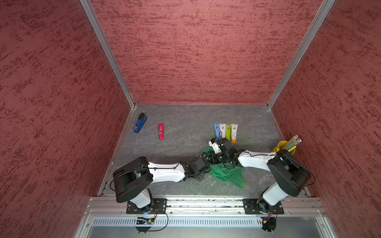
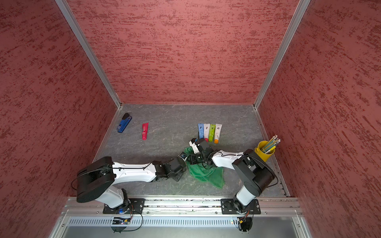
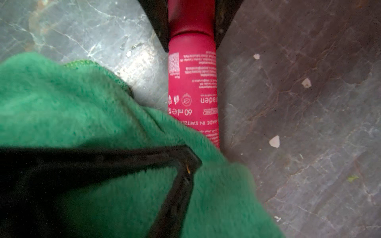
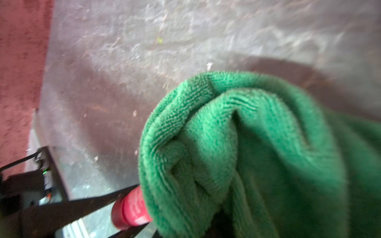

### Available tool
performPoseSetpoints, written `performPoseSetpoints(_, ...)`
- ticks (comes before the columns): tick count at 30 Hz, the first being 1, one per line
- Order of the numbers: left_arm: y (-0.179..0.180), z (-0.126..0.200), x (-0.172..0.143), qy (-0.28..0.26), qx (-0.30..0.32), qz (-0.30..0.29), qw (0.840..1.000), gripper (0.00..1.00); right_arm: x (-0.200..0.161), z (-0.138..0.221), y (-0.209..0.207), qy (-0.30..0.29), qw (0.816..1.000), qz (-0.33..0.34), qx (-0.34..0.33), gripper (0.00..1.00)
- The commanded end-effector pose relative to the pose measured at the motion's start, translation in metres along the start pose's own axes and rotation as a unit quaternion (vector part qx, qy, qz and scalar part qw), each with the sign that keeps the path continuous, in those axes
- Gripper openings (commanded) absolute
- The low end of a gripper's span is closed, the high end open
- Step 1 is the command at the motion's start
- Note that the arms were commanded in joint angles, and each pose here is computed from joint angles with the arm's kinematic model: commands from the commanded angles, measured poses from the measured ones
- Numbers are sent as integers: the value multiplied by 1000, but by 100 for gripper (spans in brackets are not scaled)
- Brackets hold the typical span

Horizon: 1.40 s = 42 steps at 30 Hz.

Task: Wipe the surface of the toothpaste tube
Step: Wipe the dirt from the toothpaste tube.

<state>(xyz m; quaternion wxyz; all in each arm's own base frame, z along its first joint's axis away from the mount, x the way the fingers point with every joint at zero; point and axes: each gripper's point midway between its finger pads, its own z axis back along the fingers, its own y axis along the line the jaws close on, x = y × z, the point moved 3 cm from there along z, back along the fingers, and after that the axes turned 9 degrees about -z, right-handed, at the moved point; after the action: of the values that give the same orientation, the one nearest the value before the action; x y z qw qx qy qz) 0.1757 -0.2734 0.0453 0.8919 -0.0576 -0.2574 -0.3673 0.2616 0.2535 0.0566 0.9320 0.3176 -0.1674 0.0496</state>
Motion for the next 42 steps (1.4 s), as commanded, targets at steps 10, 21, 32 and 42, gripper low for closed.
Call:
performPoseSetpoints(10, -14, 0, -9, 17, -31, -22, 999, 0, 5, 13, -57, -31, 995, -20, -89, 0)
performPoseSetpoints(21, -11, -2, -2, 11, -29, -25, 999, 0, -54, 9, 21, 70, 994, 15, 84, 0)
performPoseSetpoints(32, -9, 1, -3, 8, -29, -22, 999, 0, -52, -3, -26, 54, 998, -22, 1, 0)
performPoseSetpoints(42, -9, 2, -7, 10, -26, -17, 999, 0, -14, 11, -90, -20, 986, -44, -160, 0)
